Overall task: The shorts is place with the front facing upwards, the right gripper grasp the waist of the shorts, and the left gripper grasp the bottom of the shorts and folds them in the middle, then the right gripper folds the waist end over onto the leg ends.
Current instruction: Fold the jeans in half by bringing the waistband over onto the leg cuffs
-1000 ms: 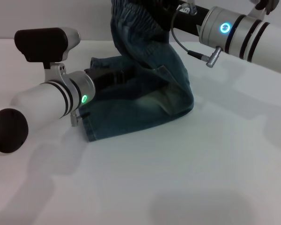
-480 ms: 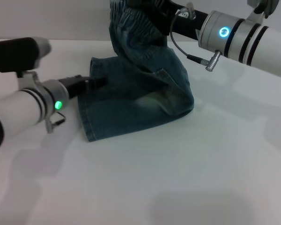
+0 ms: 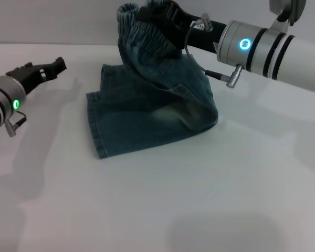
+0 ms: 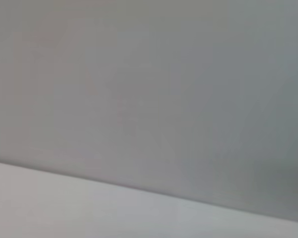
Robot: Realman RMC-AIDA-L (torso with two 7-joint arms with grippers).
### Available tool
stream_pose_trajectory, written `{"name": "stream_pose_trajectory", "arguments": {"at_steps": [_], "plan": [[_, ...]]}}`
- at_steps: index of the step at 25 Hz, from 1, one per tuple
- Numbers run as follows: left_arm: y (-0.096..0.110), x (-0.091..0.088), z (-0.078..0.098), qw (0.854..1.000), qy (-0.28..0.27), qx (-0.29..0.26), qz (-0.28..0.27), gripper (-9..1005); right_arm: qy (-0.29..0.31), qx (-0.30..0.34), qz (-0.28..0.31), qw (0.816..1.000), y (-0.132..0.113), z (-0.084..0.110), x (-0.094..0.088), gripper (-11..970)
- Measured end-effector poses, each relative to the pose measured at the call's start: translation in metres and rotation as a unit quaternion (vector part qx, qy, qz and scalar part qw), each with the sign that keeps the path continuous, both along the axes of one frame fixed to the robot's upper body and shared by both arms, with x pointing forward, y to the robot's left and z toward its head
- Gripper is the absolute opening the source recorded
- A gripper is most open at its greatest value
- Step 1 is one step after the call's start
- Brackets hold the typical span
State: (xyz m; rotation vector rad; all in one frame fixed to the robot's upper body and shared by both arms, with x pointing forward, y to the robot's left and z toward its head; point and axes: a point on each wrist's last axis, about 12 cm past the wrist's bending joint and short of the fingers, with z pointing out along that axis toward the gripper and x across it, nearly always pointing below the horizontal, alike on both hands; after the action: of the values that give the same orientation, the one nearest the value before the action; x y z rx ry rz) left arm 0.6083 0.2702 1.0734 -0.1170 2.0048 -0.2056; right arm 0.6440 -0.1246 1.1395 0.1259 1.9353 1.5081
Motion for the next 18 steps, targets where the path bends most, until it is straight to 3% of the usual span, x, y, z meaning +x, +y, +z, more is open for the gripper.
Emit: {"name": "stream_pose_trajectory", "arguments": {"at_steps": [9, 18], "plan": [[0.0, 0.001, 0.002, 1.0, -0.012, 0.005, 0.002, 811, -0.001, -0.024, 0.024, 0.999, 0.014, -0.003, -0.004, 65], [-0.008, 0.002, 0.005, 1.0, -0.023, 0.009, -0.01, 811, 0.017, -0.03, 0.041, 0.999, 0.022, -0.01, -0.01, 274]]}}
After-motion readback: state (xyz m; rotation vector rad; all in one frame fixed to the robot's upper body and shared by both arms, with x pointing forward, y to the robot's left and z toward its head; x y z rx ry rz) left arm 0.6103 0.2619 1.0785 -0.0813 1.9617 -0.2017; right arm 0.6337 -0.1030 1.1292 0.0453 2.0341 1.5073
